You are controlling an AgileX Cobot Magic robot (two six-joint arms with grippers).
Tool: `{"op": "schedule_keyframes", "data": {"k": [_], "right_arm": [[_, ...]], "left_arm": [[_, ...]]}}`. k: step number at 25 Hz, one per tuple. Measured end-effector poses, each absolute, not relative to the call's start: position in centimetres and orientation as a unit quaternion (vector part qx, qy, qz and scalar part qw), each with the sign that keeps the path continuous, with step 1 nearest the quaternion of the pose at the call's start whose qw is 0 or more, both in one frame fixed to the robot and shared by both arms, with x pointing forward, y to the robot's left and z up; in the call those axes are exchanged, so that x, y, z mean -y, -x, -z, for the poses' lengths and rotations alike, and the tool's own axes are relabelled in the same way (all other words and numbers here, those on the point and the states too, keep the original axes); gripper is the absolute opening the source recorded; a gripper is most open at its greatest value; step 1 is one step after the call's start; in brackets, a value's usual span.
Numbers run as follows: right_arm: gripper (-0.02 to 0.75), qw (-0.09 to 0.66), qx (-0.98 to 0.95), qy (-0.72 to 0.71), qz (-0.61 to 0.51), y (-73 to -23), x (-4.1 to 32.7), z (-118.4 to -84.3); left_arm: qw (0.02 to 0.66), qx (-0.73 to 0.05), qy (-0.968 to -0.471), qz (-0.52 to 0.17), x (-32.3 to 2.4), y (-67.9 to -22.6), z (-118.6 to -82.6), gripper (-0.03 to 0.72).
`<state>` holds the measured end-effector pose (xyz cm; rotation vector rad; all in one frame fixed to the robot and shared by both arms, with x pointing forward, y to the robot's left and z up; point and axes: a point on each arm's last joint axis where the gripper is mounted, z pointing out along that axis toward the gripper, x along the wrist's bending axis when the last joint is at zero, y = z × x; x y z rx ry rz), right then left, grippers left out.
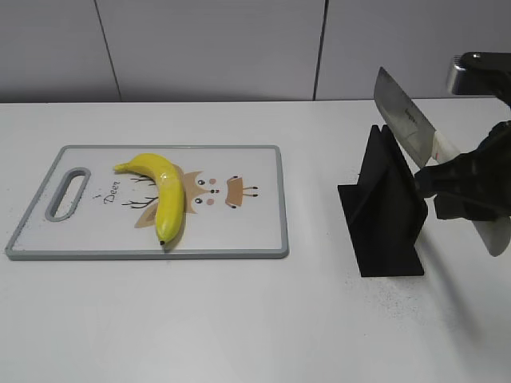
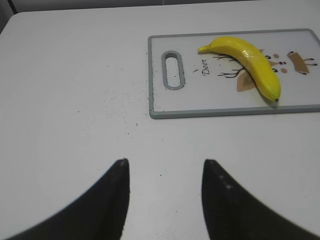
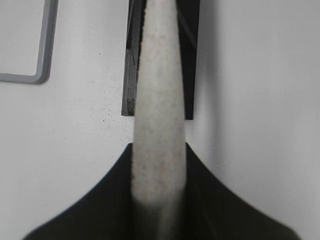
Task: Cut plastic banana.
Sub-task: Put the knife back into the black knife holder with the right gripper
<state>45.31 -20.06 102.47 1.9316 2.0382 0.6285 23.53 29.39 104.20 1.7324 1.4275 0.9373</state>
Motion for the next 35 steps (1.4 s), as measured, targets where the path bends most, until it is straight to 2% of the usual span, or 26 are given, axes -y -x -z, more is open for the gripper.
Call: {"op": "schedule_keyframes", "data": {"k": [26, 28, 33, 35], "right_arm": [[0.169, 0.079, -0.693, -0.697, -0.168, -46.4, 19.0, -99.3], [0.217, 0.079, -0.692, -0.697, -0.168, -46.4, 19.0, -99.3], [0.507, 0.078, -0.692, -0.697, -0.168, -46.4, 19.0, -99.3], [0.555, 0.078, -0.692, -0.698, -0.166, -46.4, 18.9, -99.5]], "left_arm": [[0.347, -0.55, -0.668, -0.361, -29.4, -23.5, -104.2, 0.454], [0.347, -0.55, -0.668, -0.361, -29.4, -23.5, -104.2, 0.454], [0.347, -0.55, -0.668, -0.361, -29.4, -23.5, -104.2, 0.454], [0.347, -0.551, -0.668, -0.362, -29.4, -23.5, -104.2, 0.454]]}}
